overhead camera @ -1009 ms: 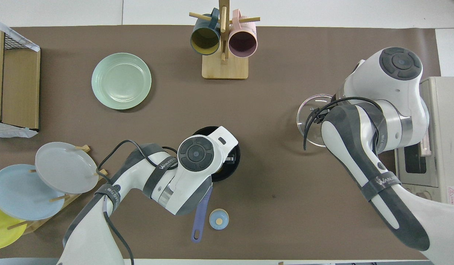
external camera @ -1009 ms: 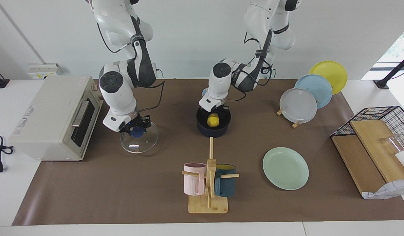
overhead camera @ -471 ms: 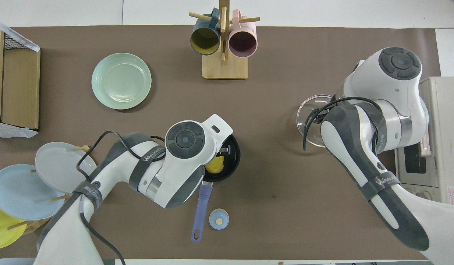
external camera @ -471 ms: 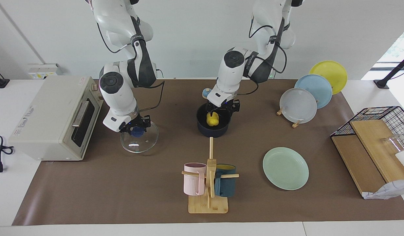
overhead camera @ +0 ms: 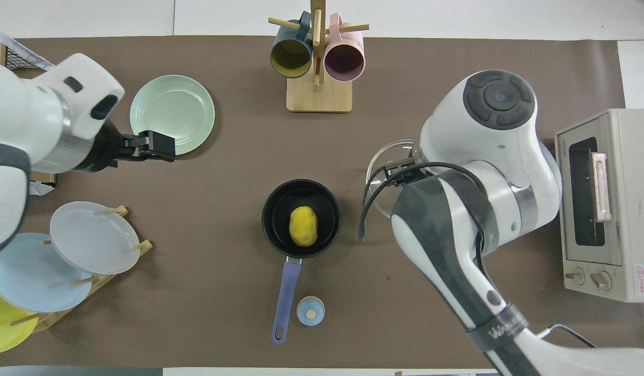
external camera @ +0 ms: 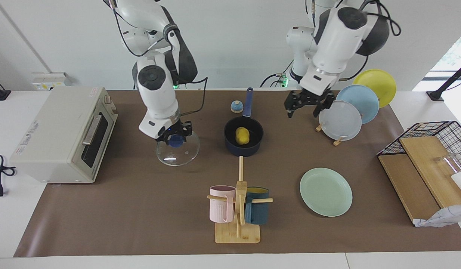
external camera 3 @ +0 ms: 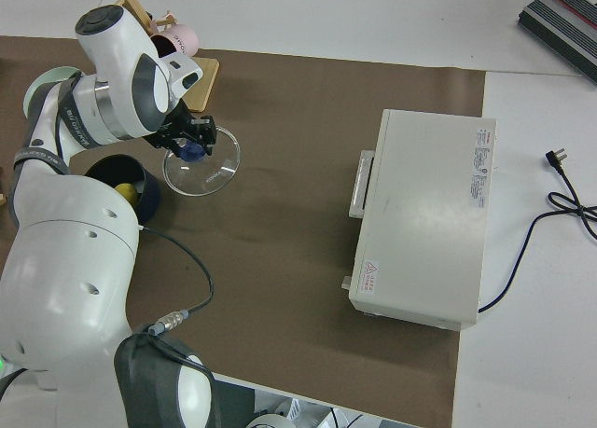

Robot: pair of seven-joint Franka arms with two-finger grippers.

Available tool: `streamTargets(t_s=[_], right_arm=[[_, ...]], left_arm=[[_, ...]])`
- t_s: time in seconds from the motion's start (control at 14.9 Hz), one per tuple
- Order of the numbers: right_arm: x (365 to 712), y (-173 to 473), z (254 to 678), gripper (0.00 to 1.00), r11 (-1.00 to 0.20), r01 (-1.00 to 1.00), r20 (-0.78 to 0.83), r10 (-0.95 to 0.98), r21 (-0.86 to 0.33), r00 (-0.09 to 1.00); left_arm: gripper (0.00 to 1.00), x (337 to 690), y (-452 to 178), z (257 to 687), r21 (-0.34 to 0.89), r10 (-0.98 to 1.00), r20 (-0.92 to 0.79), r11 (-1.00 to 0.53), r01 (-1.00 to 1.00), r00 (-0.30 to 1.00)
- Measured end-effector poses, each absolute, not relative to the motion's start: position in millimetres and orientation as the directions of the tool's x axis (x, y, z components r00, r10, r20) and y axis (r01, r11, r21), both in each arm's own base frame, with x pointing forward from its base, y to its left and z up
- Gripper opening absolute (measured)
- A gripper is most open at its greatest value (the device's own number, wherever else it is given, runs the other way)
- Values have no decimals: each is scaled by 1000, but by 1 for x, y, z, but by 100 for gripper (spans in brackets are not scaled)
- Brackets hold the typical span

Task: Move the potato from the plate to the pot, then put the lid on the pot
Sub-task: 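Withdraw the left gripper while the right gripper lifts the glass lid, then lower the glass lid onto the saucepan with the right gripper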

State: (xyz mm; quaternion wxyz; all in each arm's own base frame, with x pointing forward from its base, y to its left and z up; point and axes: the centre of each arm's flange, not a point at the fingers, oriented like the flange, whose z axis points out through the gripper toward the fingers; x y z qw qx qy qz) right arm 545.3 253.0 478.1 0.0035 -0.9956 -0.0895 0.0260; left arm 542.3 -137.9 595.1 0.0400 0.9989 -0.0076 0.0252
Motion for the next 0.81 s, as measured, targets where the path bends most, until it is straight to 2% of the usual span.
streamTargets(t_s=[0.27,0.61,0.81], right_arm=[[496,325,506,66,-993,117,-3,117,-26,993],[450,394,470,66,-985,164,44,162,-55,986],[443,407,455,66,-983,175,51,172,-60,984]], left_arm=[[100,554,-69,594,65,-64,48,-996,-67,997],[100,547,-46,610,61,-82,-2,-995,-81,997],[100,538,-43,623,60,-92,-12,-994,-91,996]])
